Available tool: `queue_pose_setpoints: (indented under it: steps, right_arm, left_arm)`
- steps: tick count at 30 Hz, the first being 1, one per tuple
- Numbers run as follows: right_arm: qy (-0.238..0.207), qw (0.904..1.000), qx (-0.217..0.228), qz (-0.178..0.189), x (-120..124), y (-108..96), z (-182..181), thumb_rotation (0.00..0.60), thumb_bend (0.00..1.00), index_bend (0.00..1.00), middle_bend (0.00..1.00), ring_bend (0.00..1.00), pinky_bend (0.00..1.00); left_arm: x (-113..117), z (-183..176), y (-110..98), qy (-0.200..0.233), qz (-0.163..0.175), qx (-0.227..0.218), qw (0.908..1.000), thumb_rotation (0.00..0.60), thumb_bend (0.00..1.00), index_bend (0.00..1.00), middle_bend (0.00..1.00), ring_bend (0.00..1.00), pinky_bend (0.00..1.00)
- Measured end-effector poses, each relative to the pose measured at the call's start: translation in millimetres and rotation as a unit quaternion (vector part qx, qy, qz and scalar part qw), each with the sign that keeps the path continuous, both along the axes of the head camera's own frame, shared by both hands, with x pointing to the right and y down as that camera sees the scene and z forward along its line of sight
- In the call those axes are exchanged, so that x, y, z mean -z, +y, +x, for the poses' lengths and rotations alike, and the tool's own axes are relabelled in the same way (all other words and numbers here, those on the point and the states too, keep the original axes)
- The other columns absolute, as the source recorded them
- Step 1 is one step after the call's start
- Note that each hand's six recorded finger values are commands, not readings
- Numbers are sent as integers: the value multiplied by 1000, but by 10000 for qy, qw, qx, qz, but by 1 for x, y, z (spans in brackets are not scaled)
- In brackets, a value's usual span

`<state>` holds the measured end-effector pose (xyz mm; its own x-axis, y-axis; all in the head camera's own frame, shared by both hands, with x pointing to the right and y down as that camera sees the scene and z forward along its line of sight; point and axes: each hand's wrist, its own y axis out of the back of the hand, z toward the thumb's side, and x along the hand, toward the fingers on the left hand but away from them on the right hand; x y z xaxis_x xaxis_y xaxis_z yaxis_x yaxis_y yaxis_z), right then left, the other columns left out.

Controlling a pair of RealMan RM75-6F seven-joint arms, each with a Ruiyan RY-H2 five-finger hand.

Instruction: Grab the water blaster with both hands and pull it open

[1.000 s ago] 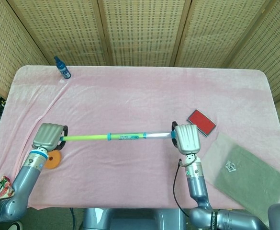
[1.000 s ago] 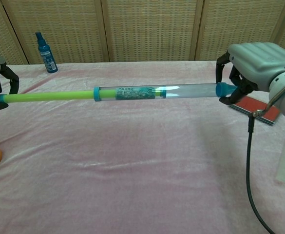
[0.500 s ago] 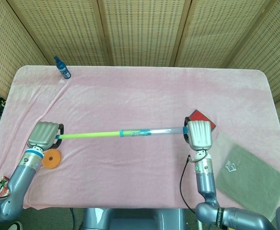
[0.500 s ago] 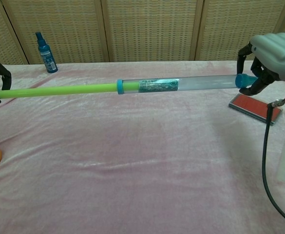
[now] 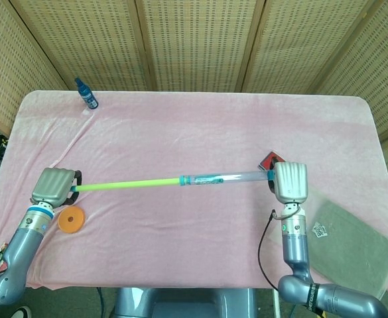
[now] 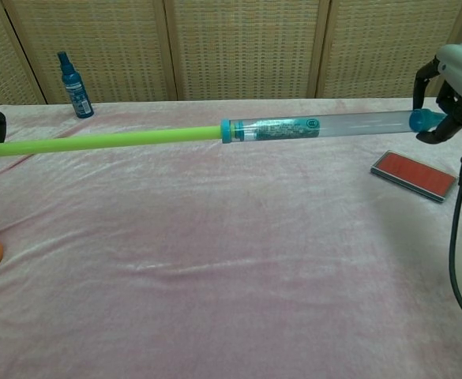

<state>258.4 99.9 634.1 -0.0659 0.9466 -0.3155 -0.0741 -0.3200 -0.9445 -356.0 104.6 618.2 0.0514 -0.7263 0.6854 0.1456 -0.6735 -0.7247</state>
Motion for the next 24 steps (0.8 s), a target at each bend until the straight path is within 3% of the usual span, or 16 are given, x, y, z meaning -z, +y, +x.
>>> queue_pose_setpoints:
  steps: [12, 14, 15, 19, 22, 24]
  right_arm:
    - [57, 9999, -148, 28, 6, -6, 19, 600, 445, 744, 1000, 1000, 791]
    - [71, 9998, -159, 6, 6, -5, 21, 600, 406, 652, 990, 979, 755]
    - [75, 9998, -161, -22, 5, -5, 21, 600, 386, 602, 966, 949, 721]
    - [74, 9996, -145, -225, 1, -1, 23, 600, 306, 316, 593, 615, 457]
    - [140, 9989, -119, -423, -2, 2, 26, 600, 288, 185, 336, 358, 338]
    - [165, 9985, -123, -503, -3, 2, 29, 600, 285, 163, 255, 269, 295]
  left_arm:
    - [4, 0, -1, -24, 45, 20, 10000, 600, 633, 753, 882, 832, 763]
    - [4, 0, -1, -26, 49, 18, 10000, 600, 581, 677, 799, 773, 705]
    - [4, 1, -1, -25, 59, 6, 10000, 600, 508, 587, 696, 697, 645]
    - [4, 4, -1, -35, 95, -95, 9999, 600, 247, 218, 281, 334, 370]
    - [6, 11, 0, 52, 103, -146, 9998, 600, 198, 79, 102, 120, 212]
    - [7, 14, 2, 117, 94, -142, 9998, 600, 194, 25, 24, 30, 118]
